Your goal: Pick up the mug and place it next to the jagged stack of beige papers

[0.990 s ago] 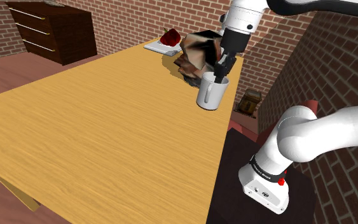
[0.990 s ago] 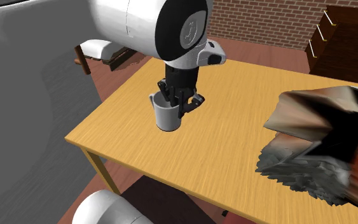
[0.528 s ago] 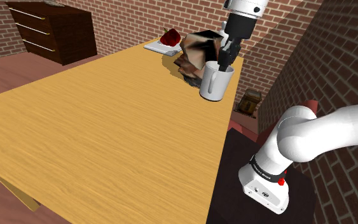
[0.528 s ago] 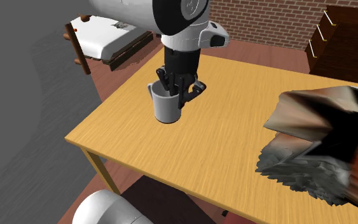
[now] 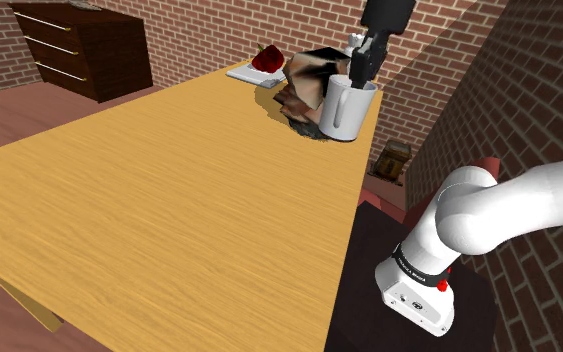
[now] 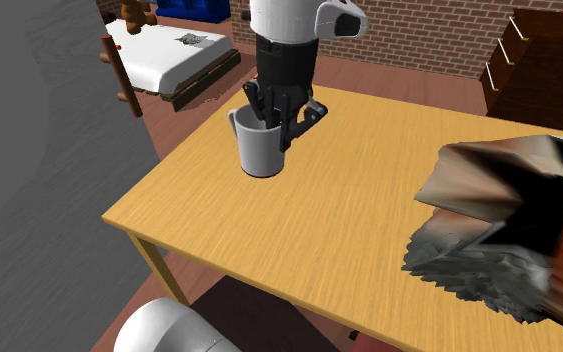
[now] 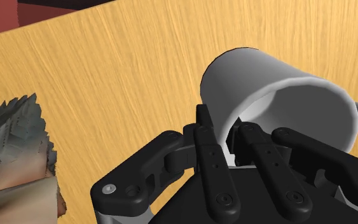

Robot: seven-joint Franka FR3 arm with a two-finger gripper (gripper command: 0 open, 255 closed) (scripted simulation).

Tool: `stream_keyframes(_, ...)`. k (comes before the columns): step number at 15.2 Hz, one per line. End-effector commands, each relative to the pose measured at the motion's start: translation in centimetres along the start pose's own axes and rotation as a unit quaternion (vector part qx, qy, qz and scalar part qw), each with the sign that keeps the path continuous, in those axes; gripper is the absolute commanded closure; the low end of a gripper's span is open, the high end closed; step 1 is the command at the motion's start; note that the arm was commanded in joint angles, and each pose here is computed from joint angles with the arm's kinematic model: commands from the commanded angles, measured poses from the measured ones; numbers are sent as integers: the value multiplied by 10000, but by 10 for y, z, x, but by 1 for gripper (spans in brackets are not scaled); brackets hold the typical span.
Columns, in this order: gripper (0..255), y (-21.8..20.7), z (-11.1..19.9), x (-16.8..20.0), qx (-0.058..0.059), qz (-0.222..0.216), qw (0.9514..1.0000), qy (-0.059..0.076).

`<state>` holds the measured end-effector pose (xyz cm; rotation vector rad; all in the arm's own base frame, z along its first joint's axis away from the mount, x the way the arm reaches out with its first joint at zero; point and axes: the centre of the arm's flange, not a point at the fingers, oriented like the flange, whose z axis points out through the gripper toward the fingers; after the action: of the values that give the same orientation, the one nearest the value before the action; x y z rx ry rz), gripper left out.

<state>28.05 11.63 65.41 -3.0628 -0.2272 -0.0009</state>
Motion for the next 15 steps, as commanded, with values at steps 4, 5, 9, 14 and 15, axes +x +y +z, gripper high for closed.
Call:
stream_keyframes(4,255,-1,-26,0,0,0,10000,0)
stream_keyframes(5,255,-1,-31,0,0,0,10000,0)
stream_keyframes(9,255,-3,-53,0,0,0,10000,0)
stream_keyframes(14,255,-5,-79,0,0,0,10000,0)
stream_keyframes(15,255,-5,-84,0,0,0,10000,0)
